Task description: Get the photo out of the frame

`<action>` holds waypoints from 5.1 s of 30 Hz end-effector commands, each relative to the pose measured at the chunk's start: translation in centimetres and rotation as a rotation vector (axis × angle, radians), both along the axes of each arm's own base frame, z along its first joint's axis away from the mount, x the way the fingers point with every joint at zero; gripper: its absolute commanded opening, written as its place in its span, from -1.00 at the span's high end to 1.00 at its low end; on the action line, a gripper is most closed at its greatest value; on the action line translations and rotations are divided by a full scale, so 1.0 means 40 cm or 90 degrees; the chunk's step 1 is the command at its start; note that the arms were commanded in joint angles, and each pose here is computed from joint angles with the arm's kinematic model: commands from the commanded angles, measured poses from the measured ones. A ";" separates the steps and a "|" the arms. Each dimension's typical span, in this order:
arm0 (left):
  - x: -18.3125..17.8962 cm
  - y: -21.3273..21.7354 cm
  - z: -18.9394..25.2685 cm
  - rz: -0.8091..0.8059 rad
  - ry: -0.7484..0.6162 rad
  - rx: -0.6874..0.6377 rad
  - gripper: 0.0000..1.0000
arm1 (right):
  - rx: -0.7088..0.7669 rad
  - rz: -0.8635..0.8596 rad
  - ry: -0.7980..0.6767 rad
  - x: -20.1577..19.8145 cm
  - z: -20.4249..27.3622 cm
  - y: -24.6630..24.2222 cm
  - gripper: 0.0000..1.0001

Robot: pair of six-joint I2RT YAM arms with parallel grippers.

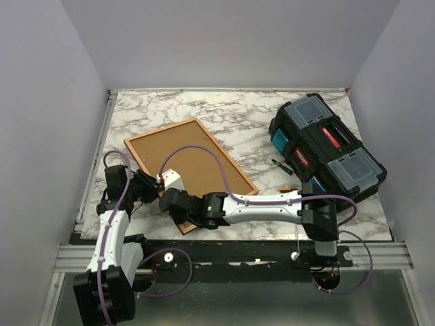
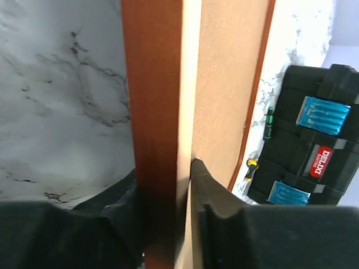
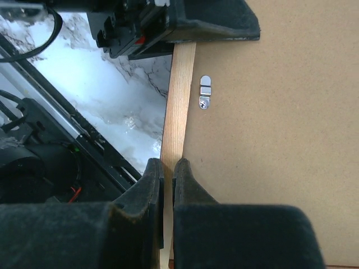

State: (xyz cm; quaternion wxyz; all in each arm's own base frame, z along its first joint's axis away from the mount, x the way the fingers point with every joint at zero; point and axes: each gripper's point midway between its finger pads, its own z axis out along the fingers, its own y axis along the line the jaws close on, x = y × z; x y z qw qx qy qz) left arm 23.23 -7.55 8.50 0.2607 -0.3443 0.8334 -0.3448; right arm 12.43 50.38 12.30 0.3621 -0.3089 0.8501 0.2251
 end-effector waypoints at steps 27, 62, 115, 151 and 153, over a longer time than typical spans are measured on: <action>-0.029 0.038 0.153 0.060 0.041 0.042 1.00 | -0.160 0.192 -0.529 -0.051 0.183 -0.293 -0.99; -0.024 0.088 0.301 0.074 -0.056 0.147 -0.63 | -0.241 0.057 -0.644 0.038 0.165 -0.180 0.99; -0.136 0.145 0.511 0.170 -0.234 0.257 -0.77 | 0.316 -0.494 -0.005 0.262 -0.059 -0.639 0.99; -0.101 0.107 0.356 0.078 -0.179 0.235 -0.79 | -0.001 -0.650 0.203 0.065 -0.333 -0.892 -1.00; -0.093 0.092 0.346 0.056 -0.186 0.222 -0.79 | -0.003 -0.648 0.211 0.048 -0.312 -0.909 -1.00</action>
